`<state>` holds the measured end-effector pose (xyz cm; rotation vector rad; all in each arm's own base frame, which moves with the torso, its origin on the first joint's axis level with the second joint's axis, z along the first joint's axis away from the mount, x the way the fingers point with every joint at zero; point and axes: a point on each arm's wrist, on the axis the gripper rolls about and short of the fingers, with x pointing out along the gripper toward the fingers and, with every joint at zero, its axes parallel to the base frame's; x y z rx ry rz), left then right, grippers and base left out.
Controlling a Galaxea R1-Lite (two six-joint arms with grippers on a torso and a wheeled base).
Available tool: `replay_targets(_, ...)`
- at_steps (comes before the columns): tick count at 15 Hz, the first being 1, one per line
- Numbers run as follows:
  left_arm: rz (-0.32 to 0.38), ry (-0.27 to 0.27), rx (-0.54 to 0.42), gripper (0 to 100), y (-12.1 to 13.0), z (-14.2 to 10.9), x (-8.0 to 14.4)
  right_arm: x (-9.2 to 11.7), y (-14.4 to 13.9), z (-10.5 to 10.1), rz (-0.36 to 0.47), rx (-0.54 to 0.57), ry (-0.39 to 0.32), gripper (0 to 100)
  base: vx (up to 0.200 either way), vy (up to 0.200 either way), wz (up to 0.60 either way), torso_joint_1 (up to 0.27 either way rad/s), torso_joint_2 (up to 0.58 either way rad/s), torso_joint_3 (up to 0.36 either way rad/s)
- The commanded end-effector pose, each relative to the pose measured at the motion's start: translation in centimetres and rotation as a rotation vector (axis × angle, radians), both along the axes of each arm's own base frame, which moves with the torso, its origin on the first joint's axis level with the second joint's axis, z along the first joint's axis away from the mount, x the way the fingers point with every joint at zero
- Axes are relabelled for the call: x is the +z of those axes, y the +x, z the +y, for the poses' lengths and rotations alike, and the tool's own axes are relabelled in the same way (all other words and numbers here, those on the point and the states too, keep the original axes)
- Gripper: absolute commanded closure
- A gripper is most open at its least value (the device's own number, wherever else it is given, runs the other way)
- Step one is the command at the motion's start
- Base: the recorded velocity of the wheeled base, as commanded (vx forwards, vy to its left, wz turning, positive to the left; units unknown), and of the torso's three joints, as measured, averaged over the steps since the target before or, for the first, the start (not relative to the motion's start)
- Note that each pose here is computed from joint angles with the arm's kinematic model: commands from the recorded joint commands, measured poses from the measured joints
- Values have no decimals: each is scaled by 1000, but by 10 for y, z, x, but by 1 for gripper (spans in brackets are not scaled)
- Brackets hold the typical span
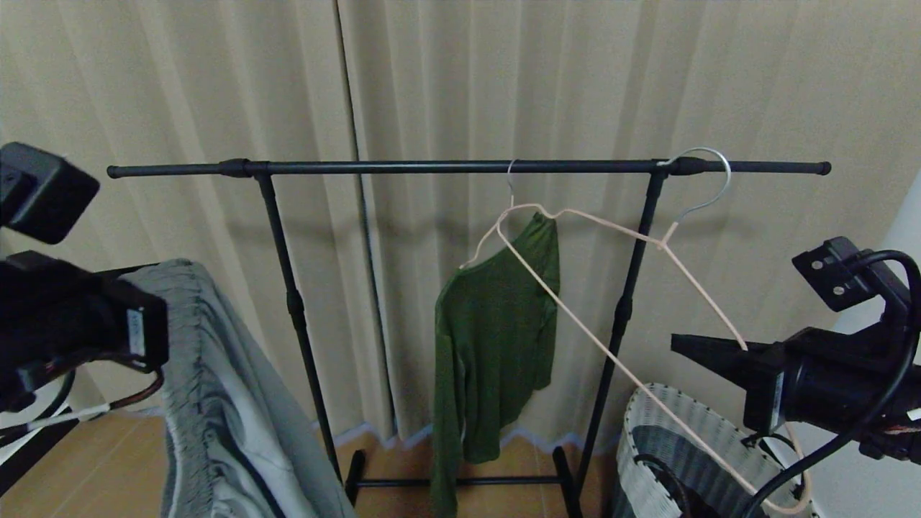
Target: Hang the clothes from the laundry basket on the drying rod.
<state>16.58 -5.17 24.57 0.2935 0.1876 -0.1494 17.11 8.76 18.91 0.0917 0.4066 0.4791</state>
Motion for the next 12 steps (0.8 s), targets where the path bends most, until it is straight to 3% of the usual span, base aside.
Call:
replay_targets(1, 42, -25, 48, 100, 43, -32, -10, -2, -9, 16, 21, 96, 20, 100, 0, 0, 0, 0, 0, 0)
replay_targets(3, 27, -55, 135, 100, 67, -51, -17, 1, -17, 28, 50, 167, 75, 100, 0, 0, 0, 0, 0, 0)
replay_targets(5, 27, -51, 160, 100, 86, -65, -21, -1, -24, 38, 83, 249, 97, 100, 0, 0, 0, 0, 0, 0)
replay_targets(9, -3, -38, 263, 100, 118, -78, -18, -3, -41, 55, 112, 388, 95, 100, 0, 0, 0, 0, 0, 0)
replay_targets(12, -5, -36, 275, 100, 127, -82, -19, -4, -52, 64, 123, 461, 93, 100, 0, 0, 0, 0, 0, 0)
